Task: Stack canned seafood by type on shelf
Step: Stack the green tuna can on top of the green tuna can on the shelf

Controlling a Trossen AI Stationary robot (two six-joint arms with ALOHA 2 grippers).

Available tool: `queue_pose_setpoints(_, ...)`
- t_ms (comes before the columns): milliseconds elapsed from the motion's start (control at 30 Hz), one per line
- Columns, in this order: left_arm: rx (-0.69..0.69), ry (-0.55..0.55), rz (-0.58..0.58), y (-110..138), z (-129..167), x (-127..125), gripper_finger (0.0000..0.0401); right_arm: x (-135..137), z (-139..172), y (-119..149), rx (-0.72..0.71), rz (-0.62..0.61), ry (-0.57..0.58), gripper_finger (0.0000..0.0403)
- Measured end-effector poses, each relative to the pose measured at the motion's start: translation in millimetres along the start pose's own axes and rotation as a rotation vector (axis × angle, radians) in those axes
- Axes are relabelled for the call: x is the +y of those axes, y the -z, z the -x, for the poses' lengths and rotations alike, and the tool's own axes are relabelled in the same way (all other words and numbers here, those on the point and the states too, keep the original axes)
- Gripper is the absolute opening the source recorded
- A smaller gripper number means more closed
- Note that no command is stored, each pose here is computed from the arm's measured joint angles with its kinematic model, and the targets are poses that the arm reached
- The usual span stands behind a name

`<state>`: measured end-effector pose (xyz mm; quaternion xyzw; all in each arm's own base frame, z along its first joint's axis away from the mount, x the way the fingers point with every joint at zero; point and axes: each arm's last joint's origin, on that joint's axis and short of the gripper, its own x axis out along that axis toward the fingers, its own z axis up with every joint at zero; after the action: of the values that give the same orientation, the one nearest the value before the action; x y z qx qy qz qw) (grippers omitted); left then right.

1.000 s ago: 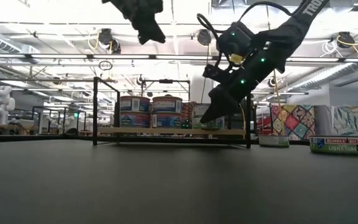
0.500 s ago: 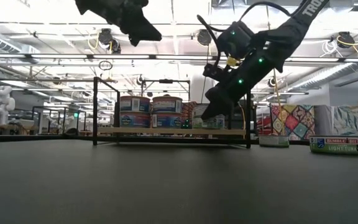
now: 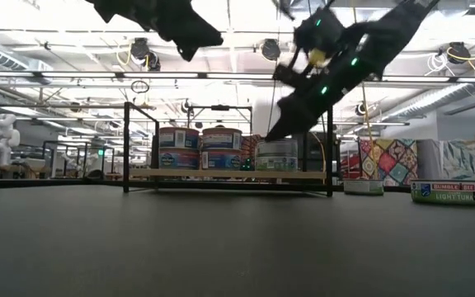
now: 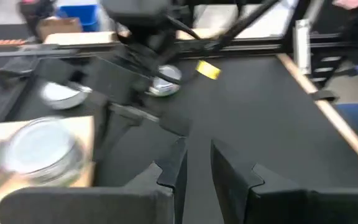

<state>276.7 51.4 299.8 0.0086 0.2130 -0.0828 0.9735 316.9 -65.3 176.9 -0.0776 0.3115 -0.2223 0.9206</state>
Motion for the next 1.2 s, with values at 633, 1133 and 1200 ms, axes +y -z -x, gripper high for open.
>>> queue_pose_setpoints(633, -0.333, 0.028, -0.121, 35.6, -81.0, -39.0, 0.0072, 1.9, 144.3, 52.8, 0.731, -0.344, 0.254, 0.0)
queue_pose_setpoints(1133, -0.224, 0.037, 0.243, 84.0, -158.7, 9.4, 0.0072, -12.6, 143.8, 114.1, 0.957, -0.448, 0.485, 0.0)
queue_pose_setpoints(1200, -0.216, 0.072, 0.238, 84.1, -158.5, 8.5, 0.0072, -12.7, 141.1, 119.1, 0.97, -0.477, 0.47, 0.0)
